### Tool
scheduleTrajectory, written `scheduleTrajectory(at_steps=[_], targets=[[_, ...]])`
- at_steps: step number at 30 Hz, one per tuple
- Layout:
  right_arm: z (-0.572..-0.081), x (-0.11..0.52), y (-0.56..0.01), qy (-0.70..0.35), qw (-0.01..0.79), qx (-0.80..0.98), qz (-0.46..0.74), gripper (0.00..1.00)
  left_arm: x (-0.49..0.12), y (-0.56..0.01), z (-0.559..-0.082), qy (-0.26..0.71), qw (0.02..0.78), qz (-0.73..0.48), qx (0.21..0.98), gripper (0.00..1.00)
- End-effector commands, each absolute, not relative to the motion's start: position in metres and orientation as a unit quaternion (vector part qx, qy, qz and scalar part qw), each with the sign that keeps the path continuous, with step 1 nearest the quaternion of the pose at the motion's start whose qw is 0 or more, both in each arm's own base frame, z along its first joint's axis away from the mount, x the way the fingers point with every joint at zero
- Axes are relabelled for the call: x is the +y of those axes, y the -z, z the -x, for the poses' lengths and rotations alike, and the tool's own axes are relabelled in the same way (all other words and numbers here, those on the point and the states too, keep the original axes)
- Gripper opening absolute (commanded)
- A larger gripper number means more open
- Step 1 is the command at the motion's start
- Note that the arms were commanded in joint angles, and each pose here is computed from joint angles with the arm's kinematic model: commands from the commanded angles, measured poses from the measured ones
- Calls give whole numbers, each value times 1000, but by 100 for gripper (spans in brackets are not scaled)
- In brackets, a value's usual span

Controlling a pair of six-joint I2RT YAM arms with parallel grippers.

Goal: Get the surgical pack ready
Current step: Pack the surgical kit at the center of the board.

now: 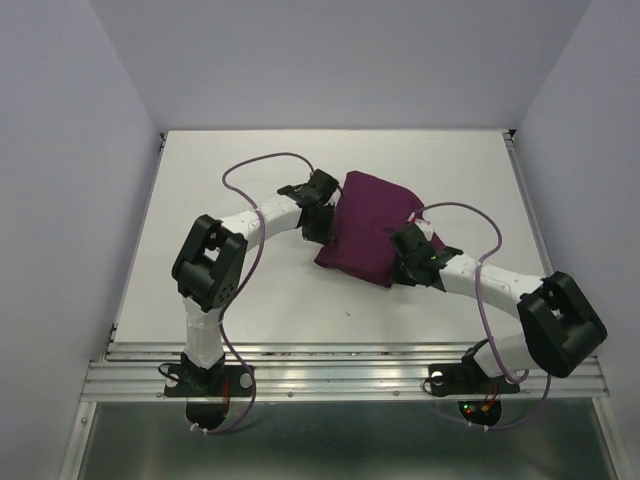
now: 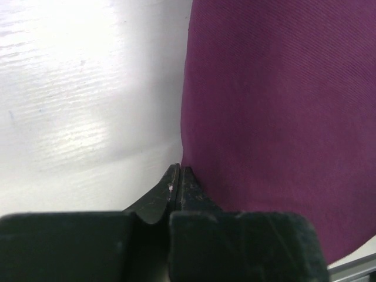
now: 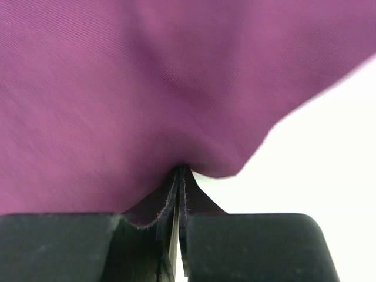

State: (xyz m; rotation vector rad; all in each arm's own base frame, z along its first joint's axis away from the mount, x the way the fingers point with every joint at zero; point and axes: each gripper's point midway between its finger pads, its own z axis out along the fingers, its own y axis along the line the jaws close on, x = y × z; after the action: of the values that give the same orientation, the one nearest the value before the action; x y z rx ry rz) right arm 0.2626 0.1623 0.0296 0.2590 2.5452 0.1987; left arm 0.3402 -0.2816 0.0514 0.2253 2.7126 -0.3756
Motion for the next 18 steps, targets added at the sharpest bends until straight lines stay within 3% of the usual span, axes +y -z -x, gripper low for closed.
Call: scheduleTrajectory(at_steps=[1, 6, 18], targets=[[-261, 119, -60, -1, 341, 933, -112, 5, -262, -95, -342, 130, 236, -66, 961, 0], [-270, 102, -82, -6, 365, 921, -134, 8, -236, -97, -362, 119, 249, -44, 960, 0], [-332, 137, -62, -40, 348, 930, -115, 5, -268, -59, -346, 158, 206, -65, 963, 0]])
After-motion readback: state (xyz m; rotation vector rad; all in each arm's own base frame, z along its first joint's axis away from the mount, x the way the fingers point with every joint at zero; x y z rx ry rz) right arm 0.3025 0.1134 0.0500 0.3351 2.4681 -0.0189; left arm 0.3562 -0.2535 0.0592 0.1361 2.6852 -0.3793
